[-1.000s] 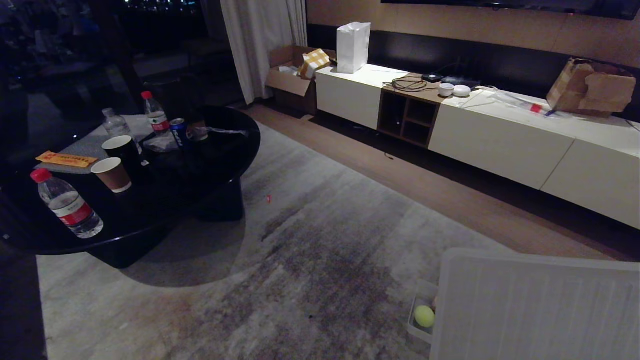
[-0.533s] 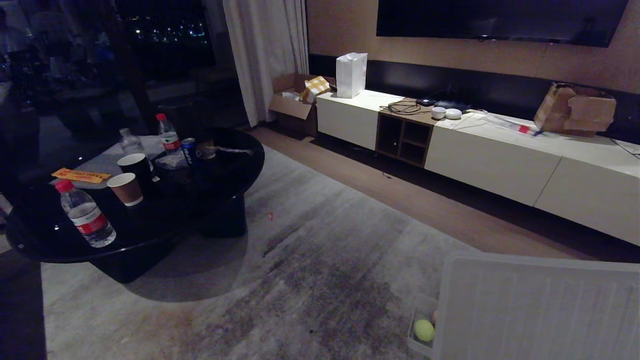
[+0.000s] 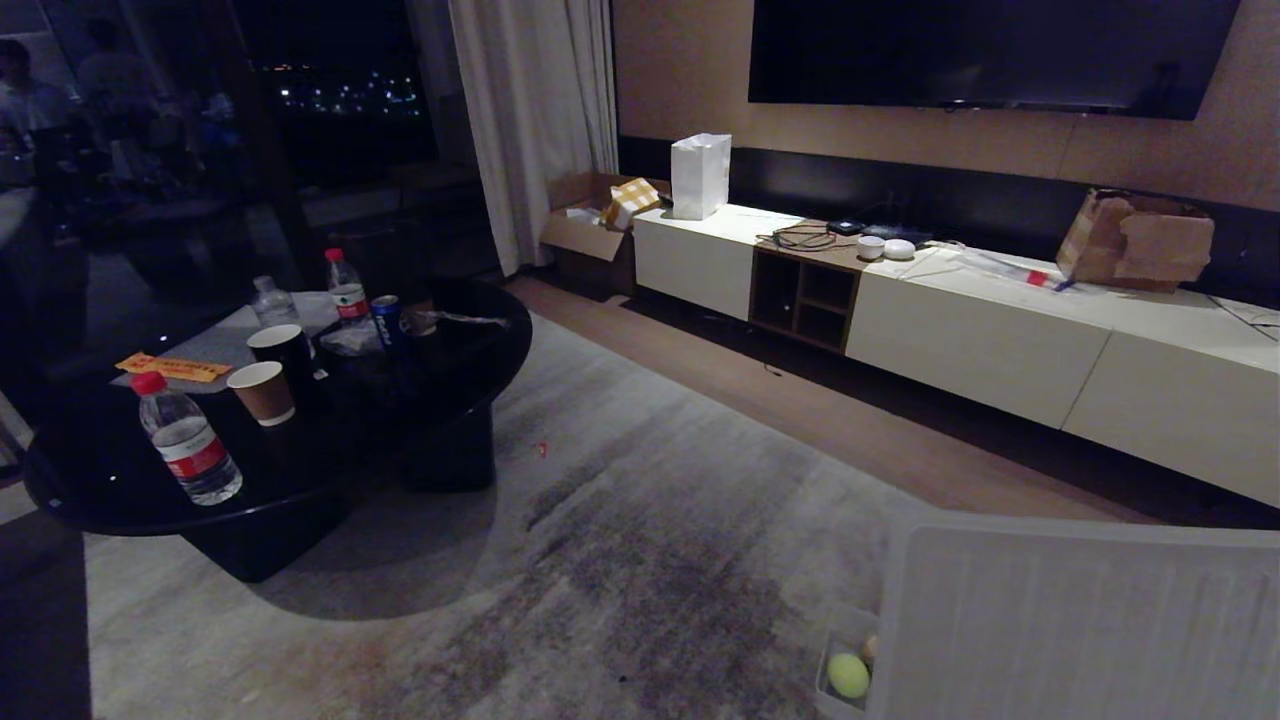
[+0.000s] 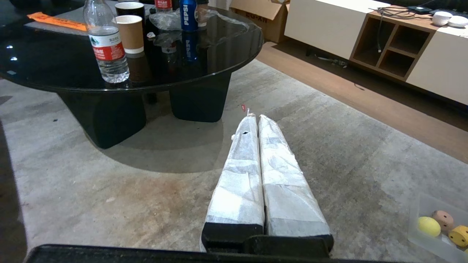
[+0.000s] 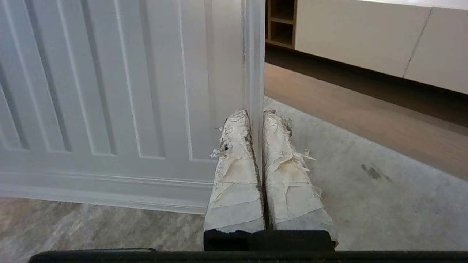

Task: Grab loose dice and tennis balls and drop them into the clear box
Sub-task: Close the lid

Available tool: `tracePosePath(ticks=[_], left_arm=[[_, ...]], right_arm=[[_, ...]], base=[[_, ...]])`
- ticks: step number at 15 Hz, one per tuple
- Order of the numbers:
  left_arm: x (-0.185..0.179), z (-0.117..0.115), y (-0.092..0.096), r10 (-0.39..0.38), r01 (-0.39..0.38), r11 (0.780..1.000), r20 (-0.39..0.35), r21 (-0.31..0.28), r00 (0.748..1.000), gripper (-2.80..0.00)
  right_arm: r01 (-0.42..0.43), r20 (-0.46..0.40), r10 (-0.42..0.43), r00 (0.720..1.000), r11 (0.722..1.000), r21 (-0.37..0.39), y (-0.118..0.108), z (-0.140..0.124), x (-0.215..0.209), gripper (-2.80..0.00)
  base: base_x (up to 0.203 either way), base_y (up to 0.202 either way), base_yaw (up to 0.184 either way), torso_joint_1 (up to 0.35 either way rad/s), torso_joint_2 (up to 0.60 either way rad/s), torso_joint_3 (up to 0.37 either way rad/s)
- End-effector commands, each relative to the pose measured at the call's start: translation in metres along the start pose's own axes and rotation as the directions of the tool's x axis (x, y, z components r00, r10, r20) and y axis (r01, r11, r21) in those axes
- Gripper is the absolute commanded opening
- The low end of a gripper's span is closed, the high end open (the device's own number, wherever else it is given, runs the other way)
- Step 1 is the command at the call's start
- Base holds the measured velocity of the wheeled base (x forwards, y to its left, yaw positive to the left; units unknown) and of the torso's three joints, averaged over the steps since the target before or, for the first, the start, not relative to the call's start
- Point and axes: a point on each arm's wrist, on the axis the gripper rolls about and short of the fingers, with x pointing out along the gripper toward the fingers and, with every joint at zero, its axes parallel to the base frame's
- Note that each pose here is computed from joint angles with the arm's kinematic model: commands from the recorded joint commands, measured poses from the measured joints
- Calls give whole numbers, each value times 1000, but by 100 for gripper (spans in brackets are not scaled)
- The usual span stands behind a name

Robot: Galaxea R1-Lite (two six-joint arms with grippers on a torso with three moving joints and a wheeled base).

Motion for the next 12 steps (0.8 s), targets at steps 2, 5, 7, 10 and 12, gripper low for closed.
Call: tracePosePath(ticks=[2, 5, 7, 10, 12], left_arm=[[0, 0, 0, 3, -3, 1000, -3, 1, 1000, -280], [0, 0, 0, 3, -3, 1000, -3, 1, 1000, -280], [0, 0, 0, 3, -3, 1000, -3, 1, 1000, -280], [0, 0, 0, 3, -3, 1000, -3, 1, 1000, -280], [0, 0, 0, 3, -3, 1000, -3, 1, 1000, -280]], right_arm=[[1, -8, -1, 1000, 1000, 1, 0, -2, 1, -280], [1, -8, -1, 1000, 1000, 1, 0, -2, 1, -280], [1, -8, -1, 1000, 1000, 1, 0, -2, 1, -280], [0, -8, 0, 1000, 1000, 1, 0, -2, 1, -280], [1, -8, -1, 1000, 1000, 1, 0, -2, 1, -280]], base=[[-1, -4, 33, 1, 2, 2], [4, -3, 140, 2, 0, 4], [-1, -9, 164, 4, 7, 3], [-4, -10, 167, 3, 0, 3], [-1, -8, 165, 0, 3, 3]])
